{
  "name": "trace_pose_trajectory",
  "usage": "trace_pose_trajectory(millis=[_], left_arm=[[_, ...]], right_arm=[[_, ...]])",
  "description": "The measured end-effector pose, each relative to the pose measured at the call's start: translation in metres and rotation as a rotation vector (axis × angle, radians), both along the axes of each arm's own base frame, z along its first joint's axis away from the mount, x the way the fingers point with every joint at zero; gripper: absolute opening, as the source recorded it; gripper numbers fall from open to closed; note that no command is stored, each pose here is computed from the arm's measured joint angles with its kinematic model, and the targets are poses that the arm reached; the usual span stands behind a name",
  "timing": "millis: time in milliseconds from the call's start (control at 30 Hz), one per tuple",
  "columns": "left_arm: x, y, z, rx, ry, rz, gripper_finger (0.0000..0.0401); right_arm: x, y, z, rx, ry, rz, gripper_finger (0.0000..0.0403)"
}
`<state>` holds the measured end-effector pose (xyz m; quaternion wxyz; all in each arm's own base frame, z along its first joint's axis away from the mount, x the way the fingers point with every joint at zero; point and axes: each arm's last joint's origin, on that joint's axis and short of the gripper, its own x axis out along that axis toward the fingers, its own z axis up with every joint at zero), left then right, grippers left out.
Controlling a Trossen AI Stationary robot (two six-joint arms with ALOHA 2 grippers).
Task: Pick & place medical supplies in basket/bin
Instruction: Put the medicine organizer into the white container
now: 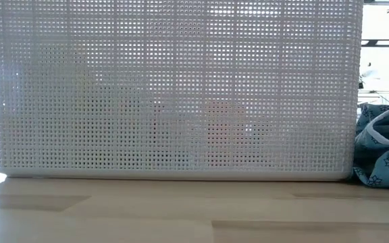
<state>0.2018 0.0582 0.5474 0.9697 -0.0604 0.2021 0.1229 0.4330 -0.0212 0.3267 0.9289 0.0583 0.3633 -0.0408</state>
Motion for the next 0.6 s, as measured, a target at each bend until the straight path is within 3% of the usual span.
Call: trace_pose_trajectory(millis=[267, 600], left_arm=[[-0.018, -0.006, 0.004, -0.017, -0.004, -0.029, 0.0385], [-0.021, -0.008, 0.001, -0.119, 0.003, -0.03, 0.0385]], right_arm=[[0.011, 0.004, -0.037, -0.062, 0.145, 0.059, 0.0203], [0.013, -0.004, -0.04, -0.167, 0.156, 0.103, 0.0205]])
